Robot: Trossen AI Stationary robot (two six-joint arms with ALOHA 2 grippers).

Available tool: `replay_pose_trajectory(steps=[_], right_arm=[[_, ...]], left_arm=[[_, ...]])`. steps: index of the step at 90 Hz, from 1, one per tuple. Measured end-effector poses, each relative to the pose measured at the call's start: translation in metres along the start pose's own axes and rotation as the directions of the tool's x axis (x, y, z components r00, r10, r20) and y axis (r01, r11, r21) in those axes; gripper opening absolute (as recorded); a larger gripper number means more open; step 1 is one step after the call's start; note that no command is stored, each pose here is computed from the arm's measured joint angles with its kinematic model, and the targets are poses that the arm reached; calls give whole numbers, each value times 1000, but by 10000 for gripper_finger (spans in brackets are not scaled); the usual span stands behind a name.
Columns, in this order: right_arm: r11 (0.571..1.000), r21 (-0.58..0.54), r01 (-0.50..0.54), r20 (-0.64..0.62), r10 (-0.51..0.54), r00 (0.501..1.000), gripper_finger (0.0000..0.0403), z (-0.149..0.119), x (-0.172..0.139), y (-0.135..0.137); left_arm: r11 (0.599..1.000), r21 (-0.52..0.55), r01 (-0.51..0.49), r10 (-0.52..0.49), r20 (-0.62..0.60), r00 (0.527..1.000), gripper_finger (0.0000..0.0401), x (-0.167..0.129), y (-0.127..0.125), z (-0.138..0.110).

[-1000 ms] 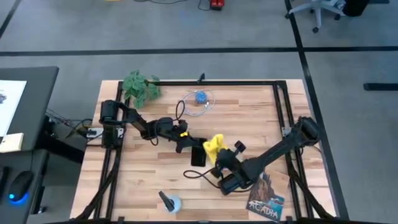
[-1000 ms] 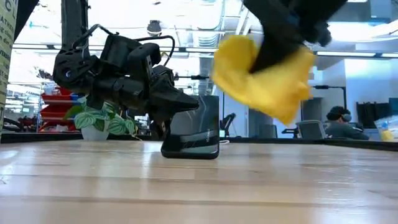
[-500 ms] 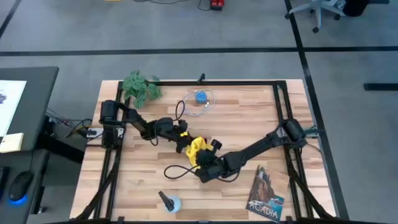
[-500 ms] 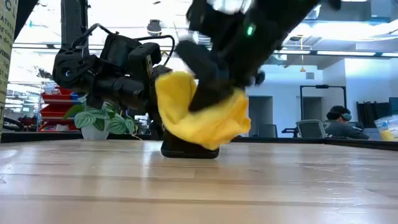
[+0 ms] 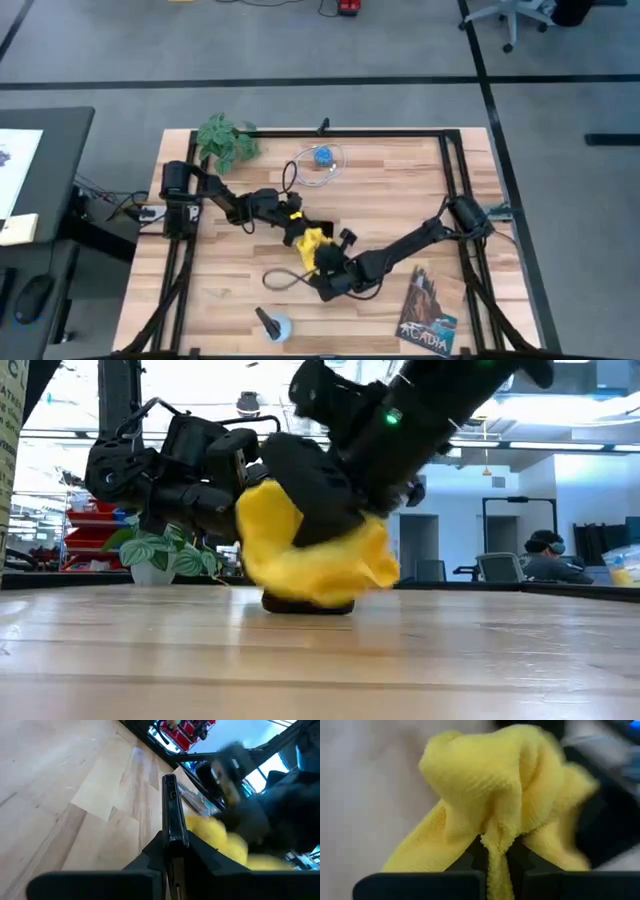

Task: Apply microfiber cloth
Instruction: Wipe the cellphone using a microfiber cloth

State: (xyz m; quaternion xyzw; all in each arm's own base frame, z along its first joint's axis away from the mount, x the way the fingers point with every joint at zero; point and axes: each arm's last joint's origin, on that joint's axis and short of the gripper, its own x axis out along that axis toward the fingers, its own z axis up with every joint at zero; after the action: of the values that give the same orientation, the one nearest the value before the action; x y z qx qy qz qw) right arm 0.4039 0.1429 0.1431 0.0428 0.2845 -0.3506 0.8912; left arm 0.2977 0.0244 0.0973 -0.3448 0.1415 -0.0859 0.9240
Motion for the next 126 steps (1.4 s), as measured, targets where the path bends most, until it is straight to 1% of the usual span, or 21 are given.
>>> replay_pose_trajectory(steps=[6,17,30,37,41,46,51,57,64,69,72,78,83,93,102,111,126], right_arm=[[1000,9,-20,-28,21,999,10,-1,4,0],[995,6,-101,-95,101,990,10,-9,8,7],[966,-30,-256,-208,245,947,10,-22,7,19],[954,-78,-290,-234,265,935,10,-25,5,21],[957,-99,-273,-225,246,943,10,-24,3,19],[967,-134,-218,-201,189,961,10,-22,-1,14],[975,-173,-142,-173,112,978,10,-15,-7,7],[981,-192,-28,-128,4,992,10,-1,-14,-4],[975,-192,112,-67,-127,990,10,13,-22,-18],[967,-180,182,-34,-191,981,10,19,-25,-25],[963,-176,205,-21,-212,977,10,22,-26,-27],[964,-169,204,-18,-210,978,10,26,-25,-28],[970,-161,182,-33,-189,981,10,27,-24,-27],[980,-148,132,-77,-144,987,10,20,-18,-20],[984,-157,80,-114,-99,989,10,7,-17,-8],[985,-166,47,-117,-68,991,10,-9,-19,4],[978,-203,-57,-153,26,988,11,-31,-25,23]], left_arm=[[1000,-3,-2,2,-1,1000,22,0,0,0],[1000,-6,-4,4,-2,1000,22,0,0,-1],[1000,7,4,-4,0,1000,22,0,-1,0],[1000,8,6,-6,0,1000,22,0,-1,0],[1000,8,5,-5,2,1000,22,0,-1,0],[1000,9,5,-5,6,1000,22,1,-2,0],[1000,13,10,-10,12,1000,22,1,-3,0],[1000,15,16,-16,10,1000,22,1,-4,-1],[1000,14,22,-22,1,1000,22,2,-5,-2],[1000,15,25,-25,-1,1000,22,2,-6,-3],[999,15,30,-30,-6,1000,22,3,-7,-3],[999,14,36,-36,-14,999,22,3,-8,-5],[999,12,36,-36,-15,999,22,3,-8,-5],[1000,-1,27,-27,-23,999,22,3,-7,-6],[1000,-6,23,-23,-24,999,22,3,-6,-6],[1000,-5,23,-23,-27,999,22,3,-6,-7],[999,7,32,-32,-17,999,22,3,-7,-5]])
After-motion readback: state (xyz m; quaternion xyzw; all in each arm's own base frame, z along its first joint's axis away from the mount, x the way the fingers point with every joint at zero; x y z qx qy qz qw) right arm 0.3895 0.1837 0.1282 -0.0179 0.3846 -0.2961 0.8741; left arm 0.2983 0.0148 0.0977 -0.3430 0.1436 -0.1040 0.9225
